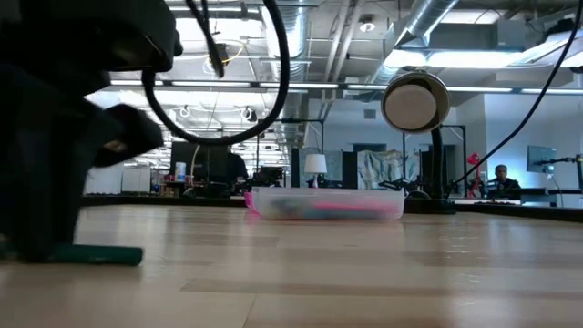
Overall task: Pick & place school supplies into a supply box
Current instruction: Put the green crayon into the pink supply box
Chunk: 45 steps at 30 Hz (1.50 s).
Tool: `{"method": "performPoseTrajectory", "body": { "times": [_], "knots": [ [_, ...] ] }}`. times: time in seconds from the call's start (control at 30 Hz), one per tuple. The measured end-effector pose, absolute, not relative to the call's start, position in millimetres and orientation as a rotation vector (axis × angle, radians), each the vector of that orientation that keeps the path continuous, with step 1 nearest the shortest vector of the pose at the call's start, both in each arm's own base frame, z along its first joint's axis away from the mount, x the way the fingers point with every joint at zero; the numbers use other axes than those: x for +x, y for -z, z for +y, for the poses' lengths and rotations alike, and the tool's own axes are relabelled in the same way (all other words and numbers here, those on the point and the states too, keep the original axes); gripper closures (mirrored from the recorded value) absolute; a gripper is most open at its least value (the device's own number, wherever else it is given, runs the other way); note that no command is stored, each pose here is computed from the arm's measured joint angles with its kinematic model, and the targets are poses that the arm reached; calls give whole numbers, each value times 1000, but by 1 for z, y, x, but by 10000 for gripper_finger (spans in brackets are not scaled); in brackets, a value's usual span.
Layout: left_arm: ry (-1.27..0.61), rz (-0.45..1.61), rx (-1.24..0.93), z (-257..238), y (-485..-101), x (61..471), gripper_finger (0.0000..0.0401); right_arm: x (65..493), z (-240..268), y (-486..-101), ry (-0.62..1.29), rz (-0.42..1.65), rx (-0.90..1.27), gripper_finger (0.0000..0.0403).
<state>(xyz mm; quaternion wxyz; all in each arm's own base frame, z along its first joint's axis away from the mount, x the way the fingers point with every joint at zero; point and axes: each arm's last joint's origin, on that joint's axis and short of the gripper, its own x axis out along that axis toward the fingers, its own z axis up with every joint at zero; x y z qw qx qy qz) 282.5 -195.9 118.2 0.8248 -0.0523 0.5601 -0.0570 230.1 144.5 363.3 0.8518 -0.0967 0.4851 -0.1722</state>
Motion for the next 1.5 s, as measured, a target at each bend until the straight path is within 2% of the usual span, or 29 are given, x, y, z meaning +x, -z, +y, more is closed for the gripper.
{"method": "performPoseTrajectory", "body": {
  "times": [0.17,0.3,0.7,1.0,1.13,1.5],
  "knots": [
    [35,1239,80,-192,-130,284,393,230,145,-363,371,1016,-186,310],
    [-29,1296,125,-182,-134,285,387,230,145,-363,380,1012,-172,310],
    [-26,1465,54,-156,-134,289,366,230,145,-363,382,1010,-173,310],
    [-14,1476,28,-149,-135,293,376,230,143,-364,413,984,-207,310],
    [-3,1479,48,-147,-141,299,393,229,143,-364,412,991,-220,310],
    [-47,1478,59,-110,-174,330,394,228,141,-364,419,1005,-232,310]
  ]
}}
